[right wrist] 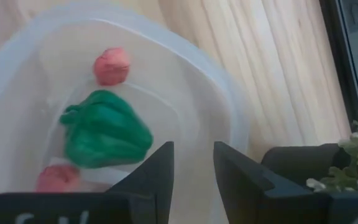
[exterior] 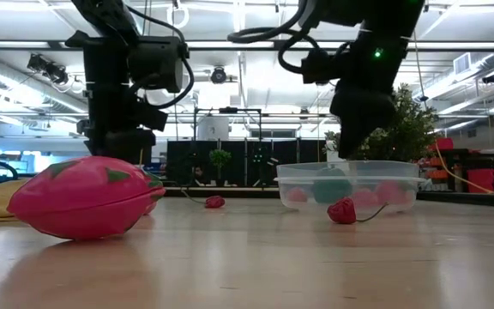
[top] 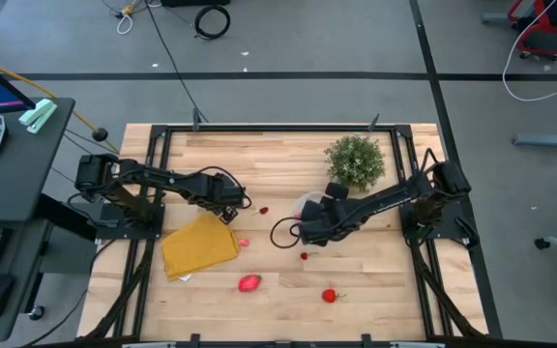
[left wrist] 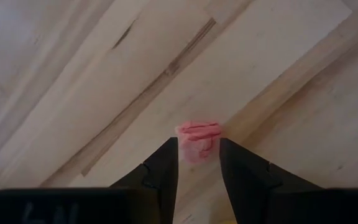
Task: Pick and placing Produce into tupperware
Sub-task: Put the peach into the transparent bin
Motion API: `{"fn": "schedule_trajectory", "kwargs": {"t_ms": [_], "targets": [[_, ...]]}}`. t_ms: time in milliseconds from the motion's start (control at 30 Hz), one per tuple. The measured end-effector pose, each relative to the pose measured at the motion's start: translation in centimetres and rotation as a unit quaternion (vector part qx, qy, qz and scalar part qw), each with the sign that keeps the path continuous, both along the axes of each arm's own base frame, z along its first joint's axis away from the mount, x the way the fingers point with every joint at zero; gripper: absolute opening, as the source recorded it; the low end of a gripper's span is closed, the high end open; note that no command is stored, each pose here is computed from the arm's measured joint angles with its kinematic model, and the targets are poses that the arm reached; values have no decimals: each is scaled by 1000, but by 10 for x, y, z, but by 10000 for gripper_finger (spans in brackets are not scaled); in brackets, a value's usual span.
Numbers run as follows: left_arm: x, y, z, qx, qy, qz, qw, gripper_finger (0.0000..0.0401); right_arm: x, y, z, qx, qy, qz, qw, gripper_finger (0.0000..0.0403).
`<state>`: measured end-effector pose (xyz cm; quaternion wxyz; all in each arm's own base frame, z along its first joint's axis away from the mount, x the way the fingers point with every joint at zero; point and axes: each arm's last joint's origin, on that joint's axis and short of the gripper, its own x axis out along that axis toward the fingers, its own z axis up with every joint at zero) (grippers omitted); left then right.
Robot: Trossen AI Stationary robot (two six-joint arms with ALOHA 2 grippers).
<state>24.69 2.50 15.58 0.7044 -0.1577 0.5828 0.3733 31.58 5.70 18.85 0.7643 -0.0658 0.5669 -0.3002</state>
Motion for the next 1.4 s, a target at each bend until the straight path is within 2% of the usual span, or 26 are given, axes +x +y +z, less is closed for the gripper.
{"fn": "schedule_trajectory", "kwargs": {"t_ms": [367,567,767,833,933,1000,1067,1233,1300,1333,1400], "targets": [[-11,0,-20,9,-1,-9,1000,119,-3,16,0,3,-5,17,1000,121],[-10,0,-21,10,-9,-18,1000,107,-3,16,0,4,-6,15,1000,121],[0,-4,-17,9,-41,-40,998,54,-10,18,12,69,-3,20,997,121],[8,-7,-9,13,-48,-63,997,32,-16,19,24,79,-20,17,997,121],[30,-11,16,51,-89,-94,990,14,-28,22,48,78,-71,7,994,120],[45,-16,35,78,-131,-112,982,14,-38,26,65,72,-116,2,991,119],[62,-25,55,99,-195,-144,965,17,-50,31,80,65,-154,1,986,119],[93,-54,97,146,-352,-240,893,24,-76,49,105,50,-217,34,974,119],[97,-62,104,140,-389,-267,871,17,-85,57,111,46,-230,54,971,118],[98,-65,106,132,-402,-273,864,14,-88,61,112,44,-235,61,969,117],[99,-69,106,115,-417,-264,862,14,-94,69,114,40,-242,78,966,117]]}}
